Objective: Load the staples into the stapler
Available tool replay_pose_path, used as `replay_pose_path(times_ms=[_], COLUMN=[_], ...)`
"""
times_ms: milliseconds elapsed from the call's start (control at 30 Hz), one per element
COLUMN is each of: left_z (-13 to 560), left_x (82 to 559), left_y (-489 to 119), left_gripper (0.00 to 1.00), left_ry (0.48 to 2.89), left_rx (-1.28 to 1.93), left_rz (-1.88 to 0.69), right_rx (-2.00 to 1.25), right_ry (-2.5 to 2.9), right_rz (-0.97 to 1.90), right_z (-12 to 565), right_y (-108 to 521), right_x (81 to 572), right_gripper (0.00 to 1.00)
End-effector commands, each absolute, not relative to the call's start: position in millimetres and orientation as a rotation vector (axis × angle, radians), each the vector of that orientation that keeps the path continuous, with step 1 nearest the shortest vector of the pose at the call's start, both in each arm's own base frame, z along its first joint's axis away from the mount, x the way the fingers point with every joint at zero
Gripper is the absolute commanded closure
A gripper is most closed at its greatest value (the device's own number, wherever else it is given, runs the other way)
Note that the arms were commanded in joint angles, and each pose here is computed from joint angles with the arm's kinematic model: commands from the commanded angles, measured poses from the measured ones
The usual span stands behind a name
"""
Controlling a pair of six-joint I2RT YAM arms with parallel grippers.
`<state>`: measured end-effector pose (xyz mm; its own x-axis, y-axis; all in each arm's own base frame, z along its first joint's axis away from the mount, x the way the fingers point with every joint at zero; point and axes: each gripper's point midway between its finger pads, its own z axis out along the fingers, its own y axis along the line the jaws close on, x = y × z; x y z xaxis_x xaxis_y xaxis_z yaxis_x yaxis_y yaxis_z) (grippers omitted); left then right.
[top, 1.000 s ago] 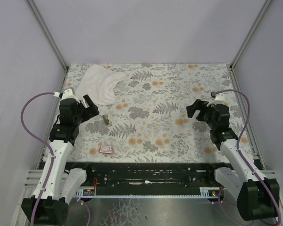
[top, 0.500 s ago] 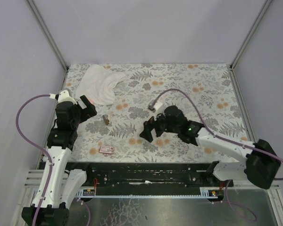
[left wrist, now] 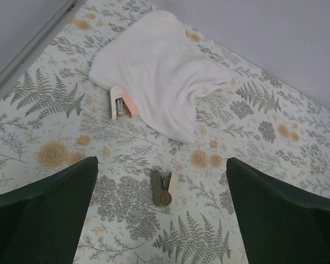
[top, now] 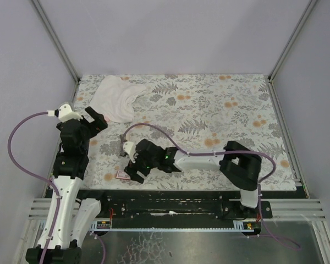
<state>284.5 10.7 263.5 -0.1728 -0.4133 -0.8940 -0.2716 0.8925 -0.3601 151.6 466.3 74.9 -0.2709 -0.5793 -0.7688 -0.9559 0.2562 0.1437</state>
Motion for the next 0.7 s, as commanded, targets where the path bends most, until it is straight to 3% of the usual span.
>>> replay_pose_path(times_ms=[0, 267, 667], left_z=[272.1, 268.7, 267.8], left_x=[283.1, 280.5, 281.4], left_y=[28.3, 32.9, 35.5], left_gripper=[0.00, 0.00, 0.00], left_ry=[1.688, 1.687, 1.684], left_rx=[-0.586, -0.598, -0.609], left_rz=[-0.081, -0.063, -0.061], right_rx=[-1.483, -1.559, -1.637], right_ry=[1.837, 1.840, 1.875], right_rz=[0.788, 0.728, 0.640], right_z=[85.0, 58.7, 18.0], right_y=[497.2, 517.5, 531.8], right_x=[152.1, 154.5, 158.0], right_gripper=[0.18, 0.15, 0.25])
